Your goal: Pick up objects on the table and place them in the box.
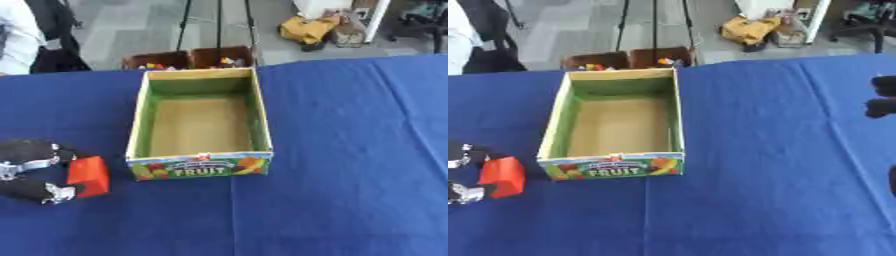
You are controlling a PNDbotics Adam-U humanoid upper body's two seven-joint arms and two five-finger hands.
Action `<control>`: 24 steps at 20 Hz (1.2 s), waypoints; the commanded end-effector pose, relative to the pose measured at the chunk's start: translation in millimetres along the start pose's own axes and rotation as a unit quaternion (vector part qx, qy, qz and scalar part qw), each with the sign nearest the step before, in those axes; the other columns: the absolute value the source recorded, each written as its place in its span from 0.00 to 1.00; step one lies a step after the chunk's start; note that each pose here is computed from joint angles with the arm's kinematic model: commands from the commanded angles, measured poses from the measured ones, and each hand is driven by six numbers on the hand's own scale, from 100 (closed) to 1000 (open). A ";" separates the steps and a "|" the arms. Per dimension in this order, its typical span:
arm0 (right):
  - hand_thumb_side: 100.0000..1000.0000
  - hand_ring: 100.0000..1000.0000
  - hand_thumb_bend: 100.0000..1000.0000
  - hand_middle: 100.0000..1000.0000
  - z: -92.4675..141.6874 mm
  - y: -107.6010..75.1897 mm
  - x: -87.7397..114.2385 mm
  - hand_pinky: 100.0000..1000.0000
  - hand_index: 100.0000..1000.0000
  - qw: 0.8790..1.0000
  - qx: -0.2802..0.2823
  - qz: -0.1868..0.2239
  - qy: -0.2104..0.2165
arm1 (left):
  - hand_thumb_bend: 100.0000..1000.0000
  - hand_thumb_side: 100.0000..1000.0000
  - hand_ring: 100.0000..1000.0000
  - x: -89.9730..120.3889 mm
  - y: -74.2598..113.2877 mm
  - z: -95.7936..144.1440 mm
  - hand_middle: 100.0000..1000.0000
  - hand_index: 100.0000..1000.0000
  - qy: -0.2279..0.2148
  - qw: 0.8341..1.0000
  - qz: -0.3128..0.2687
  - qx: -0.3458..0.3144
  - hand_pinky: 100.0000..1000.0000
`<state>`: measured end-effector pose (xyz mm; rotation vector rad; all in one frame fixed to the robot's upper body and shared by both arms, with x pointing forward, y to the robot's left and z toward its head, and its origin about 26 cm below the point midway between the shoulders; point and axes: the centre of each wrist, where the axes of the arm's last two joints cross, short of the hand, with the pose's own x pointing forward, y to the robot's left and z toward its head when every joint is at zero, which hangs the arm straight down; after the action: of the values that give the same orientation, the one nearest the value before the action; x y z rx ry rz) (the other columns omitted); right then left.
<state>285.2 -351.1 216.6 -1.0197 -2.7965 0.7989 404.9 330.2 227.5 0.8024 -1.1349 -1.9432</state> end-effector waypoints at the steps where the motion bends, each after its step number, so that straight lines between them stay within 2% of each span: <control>1: 1.00 0.72 0.28 0.44 -4.9 -6.7 1.2 0.63 0.68 1.000 -0.003 0.012 -0.009 | 0.17 1.00 0.81 -1.5 8.5 5.7 0.89 1.00 -0.039 0.996 -0.060 -0.061 0.56; 3: 1.00 0.72 0.28 0.43 -4.7 -6.7 1.2 0.63 0.68 1.000 -0.004 0.012 -0.007 | 0.23 1.00 0.83 -0.8 9.1 5.1 0.92 1.00 -0.041 0.995 -0.064 -0.062 0.60; 12: 1.00 0.72 0.28 0.42 -3.8 -6.9 1.2 0.63 0.67 1.000 -0.006 0.016 -0.001 | 0.29 1.00 0.83 3.0 10.2 0.8 0.89 1.00 -0.035 0.994 -0.081 -0.070 0.62; 19: 1.00 0.73 0.29 0.41 -3.7 -6.8 1.2 0.63 0.67 1.000 -0.008 0.018 0.002 | 0.21 1.00 0.76 5.9 10.7 -3.2 0.83 1.00 -0.027 0.993 -0.087 -0.075 0.53; 21: 1.00 0.73 0.29 0.41 -3.6 -6.9 1.2 0.63 0.67 1.000 -0.009 0.018 0.004 | 0.12 0.90 0.73 6.6 11.0 -4.0 0.81 1.00 -0.025 0.993 -0.087 -0.075 0.49; 22: 1.00 0.73 0.29 0.41 -3.5 -7.0 1.1 0.63 0.67 1.000 -0.010 0.018 0.004 | 0.06 0.80 0.71 6.9 11.4 -4.3 0.79 1.00 -0.023 0.993 -0.086 -0.074 0.47; 24: 1.00 0.73 0.29 0.41 -3.6 -7.1 1.1 0.63 0.67 1.000 -0.012 0.019 0.005 | 0.01 0.77 0.68 7.4 11.8 -4.9 0.76 1.00 -0.020 0.994 -0.083 -0.070 0.44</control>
<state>284.8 -352.0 215.5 -1.0460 -2.7806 0.7555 408.7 316.9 229.4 0.8590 -1.1030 -1.9800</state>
